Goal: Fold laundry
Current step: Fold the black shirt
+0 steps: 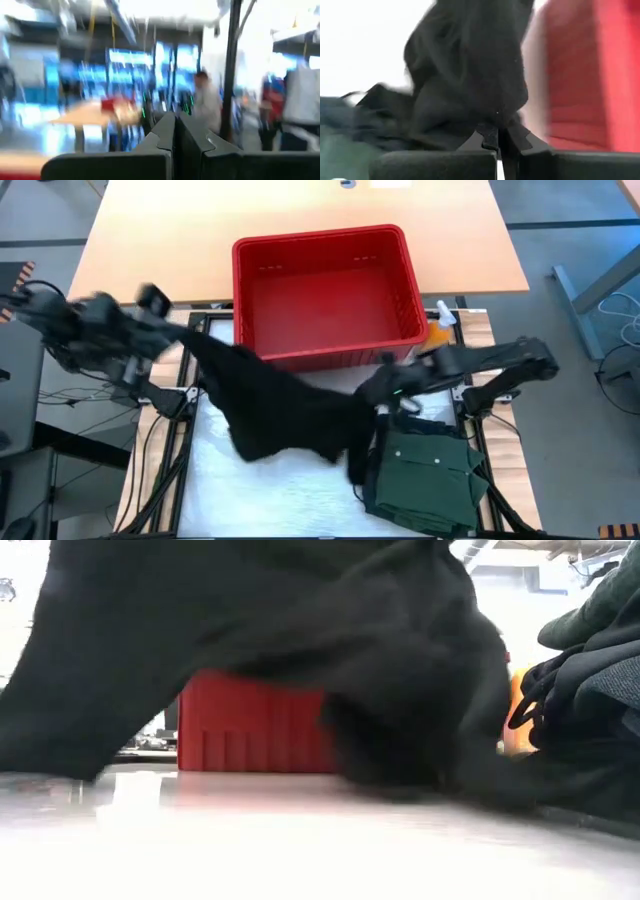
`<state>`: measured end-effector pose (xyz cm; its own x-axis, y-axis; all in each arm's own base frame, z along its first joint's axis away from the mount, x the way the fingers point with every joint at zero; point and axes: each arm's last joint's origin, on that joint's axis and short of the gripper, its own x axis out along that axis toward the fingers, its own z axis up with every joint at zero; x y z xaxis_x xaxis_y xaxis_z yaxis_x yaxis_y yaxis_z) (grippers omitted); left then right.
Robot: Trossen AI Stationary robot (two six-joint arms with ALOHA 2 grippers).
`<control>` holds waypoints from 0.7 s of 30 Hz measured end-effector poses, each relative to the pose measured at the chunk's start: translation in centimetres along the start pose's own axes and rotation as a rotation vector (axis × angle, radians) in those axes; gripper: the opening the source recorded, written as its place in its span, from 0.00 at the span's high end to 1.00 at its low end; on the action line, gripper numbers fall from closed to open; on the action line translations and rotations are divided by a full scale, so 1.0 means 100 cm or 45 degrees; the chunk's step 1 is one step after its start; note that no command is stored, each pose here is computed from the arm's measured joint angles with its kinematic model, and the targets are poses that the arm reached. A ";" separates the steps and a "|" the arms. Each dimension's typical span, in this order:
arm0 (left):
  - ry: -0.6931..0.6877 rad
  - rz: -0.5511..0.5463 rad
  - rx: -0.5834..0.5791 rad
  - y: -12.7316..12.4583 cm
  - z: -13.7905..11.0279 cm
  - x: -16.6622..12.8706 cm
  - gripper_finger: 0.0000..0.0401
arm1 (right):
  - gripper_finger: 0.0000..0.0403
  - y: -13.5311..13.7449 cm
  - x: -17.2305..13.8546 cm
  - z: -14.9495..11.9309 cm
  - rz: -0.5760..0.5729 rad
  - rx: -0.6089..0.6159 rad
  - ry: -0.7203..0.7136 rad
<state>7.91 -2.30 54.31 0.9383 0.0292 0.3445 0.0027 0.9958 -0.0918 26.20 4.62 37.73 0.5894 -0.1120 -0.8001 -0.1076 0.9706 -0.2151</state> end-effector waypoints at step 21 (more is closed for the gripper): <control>0.510 0.340 -0.001 0.022 -0.037 -0.038 1.00 | 0.95 0.022 0.025 0.008 -0.103 0.353 -0.128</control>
<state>5.65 -0.59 49.31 0.9655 0.2482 -0.0783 -0.2567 0.9579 -0.1286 28.01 6.64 35.73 0.6649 -0.1834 -0.7241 0.1575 0.9820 -0.1041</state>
